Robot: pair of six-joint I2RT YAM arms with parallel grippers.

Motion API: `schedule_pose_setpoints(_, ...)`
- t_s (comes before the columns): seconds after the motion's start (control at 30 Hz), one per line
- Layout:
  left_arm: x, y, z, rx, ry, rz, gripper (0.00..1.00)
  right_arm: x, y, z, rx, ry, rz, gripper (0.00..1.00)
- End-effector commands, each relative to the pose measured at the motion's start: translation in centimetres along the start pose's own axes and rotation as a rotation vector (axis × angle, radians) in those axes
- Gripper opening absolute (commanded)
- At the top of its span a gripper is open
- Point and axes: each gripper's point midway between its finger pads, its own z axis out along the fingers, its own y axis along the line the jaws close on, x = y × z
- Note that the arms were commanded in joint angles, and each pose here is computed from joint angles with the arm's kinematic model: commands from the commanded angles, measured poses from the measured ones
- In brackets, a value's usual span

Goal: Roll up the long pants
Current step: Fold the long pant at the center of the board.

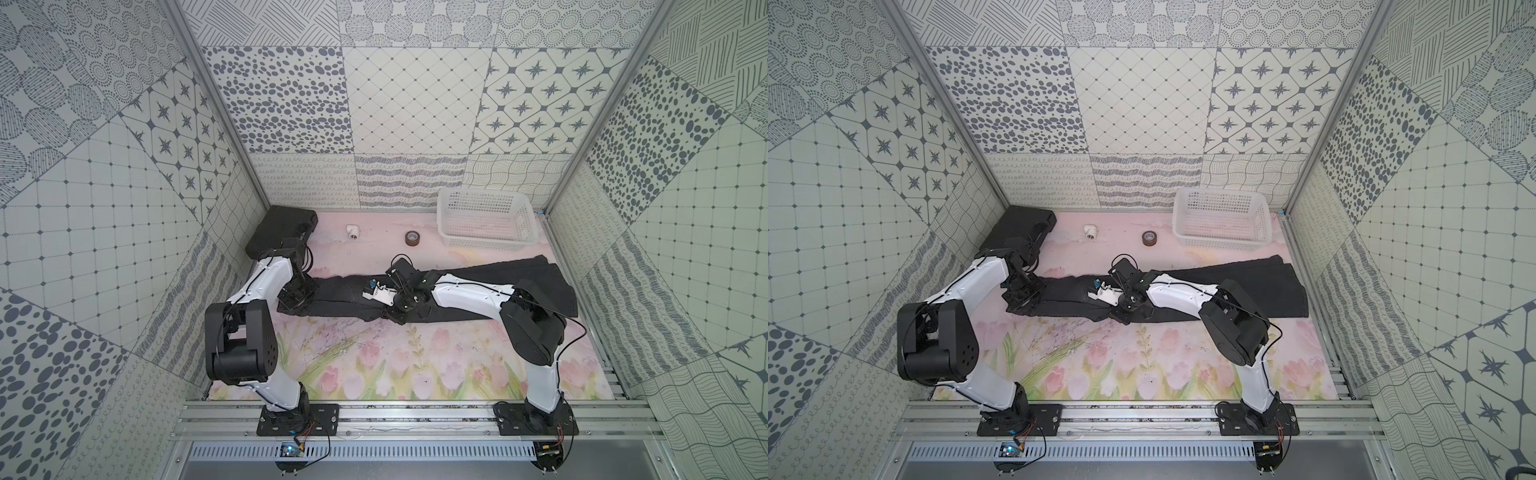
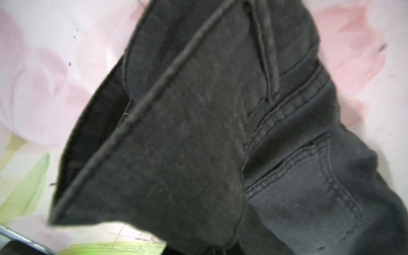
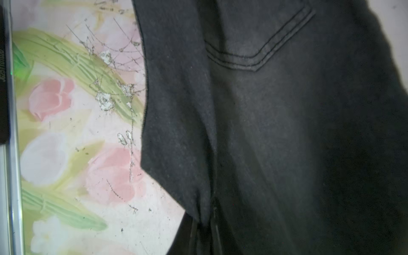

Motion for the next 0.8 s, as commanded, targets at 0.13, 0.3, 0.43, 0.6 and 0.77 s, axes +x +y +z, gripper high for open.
schedule_pose_setpoints(0.13, -2.3, 6.2, -3.9, -0.247, -0.192, 0.021, 0.41, 7.9, -0.1, -2.7, -0.019, 0.335, 0.182, 0.28)
schedule_pose_setpoints(0.3, -1.0, 3.1, -7.1, -0.13, -0.219, 0.036, 0.66, 2.7, -4.6, -7.2, 0.058, 0.117, 0.337, 0.35)
schedule_pose_setpoints(0.43, 0.6, -2.2, -7.7, -0.001, -0.229, 0.096, 0.6, -0.6, -11.0, -8.8, 0.154, -0.018, 0.503, 0.36)
schedule_pose_setpoints(0.6, 2.9, -9.9, -3.6, 0.084, -0.176, 0.181, 0.35, -0.3, -15.2, -6.3, 0.205, -0.025, 0.656, 0.26)
schedule_pose_setpoints(0.77, 4.5, -14.7, -1.3, 0.135, -0.178, 0.248, 0.34, 1.8, -14.7, -4.9, 0.209, -0.023, 0.698, 0.24)
